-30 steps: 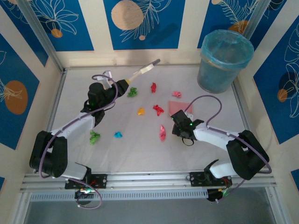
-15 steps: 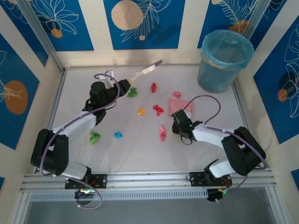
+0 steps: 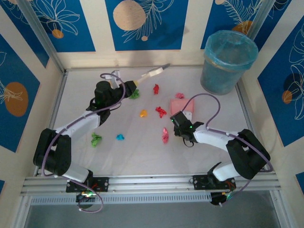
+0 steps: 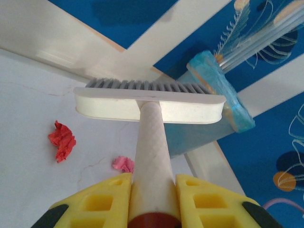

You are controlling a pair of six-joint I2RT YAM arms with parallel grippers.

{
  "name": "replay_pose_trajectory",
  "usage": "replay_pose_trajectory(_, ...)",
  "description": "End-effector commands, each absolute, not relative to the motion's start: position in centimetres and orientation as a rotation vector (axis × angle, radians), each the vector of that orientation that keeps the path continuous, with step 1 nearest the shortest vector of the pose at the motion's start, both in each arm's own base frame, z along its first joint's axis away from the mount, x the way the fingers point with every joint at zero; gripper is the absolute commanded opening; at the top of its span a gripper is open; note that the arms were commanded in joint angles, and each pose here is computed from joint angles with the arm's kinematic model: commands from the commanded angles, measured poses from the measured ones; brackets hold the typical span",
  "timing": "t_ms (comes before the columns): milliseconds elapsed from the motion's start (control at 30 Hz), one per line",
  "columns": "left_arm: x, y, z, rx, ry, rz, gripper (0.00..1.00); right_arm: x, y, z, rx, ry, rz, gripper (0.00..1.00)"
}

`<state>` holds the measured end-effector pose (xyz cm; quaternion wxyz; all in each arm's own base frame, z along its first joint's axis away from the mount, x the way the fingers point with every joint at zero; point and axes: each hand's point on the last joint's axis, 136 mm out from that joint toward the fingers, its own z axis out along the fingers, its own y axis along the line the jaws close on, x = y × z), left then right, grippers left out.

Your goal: Sweep away the paper scraps from the table

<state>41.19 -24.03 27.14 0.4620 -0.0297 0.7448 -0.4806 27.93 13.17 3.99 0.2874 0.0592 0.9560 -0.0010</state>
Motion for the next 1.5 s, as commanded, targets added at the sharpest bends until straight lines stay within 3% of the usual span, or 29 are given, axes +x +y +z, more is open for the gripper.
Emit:
replay_pose_trajectory(0, 40.7, -26.8, 29.4, 0.089, 1.804, -1.209, 0.0, 27.6, 12.6, 5.8, 0.137, 2.572, -0.019, 0.09)
replay_pose_trajectory(333, 40.4, -32.0, 27.1, 0.284, 1.94, -1.164, 0.0, 24.2, 11.7, 6.5, 0.164, 2.801, 0.235, 0.0)
replay_pose_trajectory(533, 41.5, -33.7, 24.4, 0.318, 2.029, -1.066, 0.0, 23.4, 11.7, 6.3, 0.156, 2.891, 0.333, 0.0)
replay_pose_trajectory(967, 42.6, -37.4, 19.5, 0.373, 2.219, -1.073, 0.0, 27.5, 11.8, 5.3, 0.158, 2.903, 0.267, 0.0)
replay_pose_trajectory(1467, 38.2, -38.9, 21.2, 0.634, 2.265, -1.272, 0.0, 30.1, 10.1, 3.6, 0.22, 2.856, 0.144, 0.0)
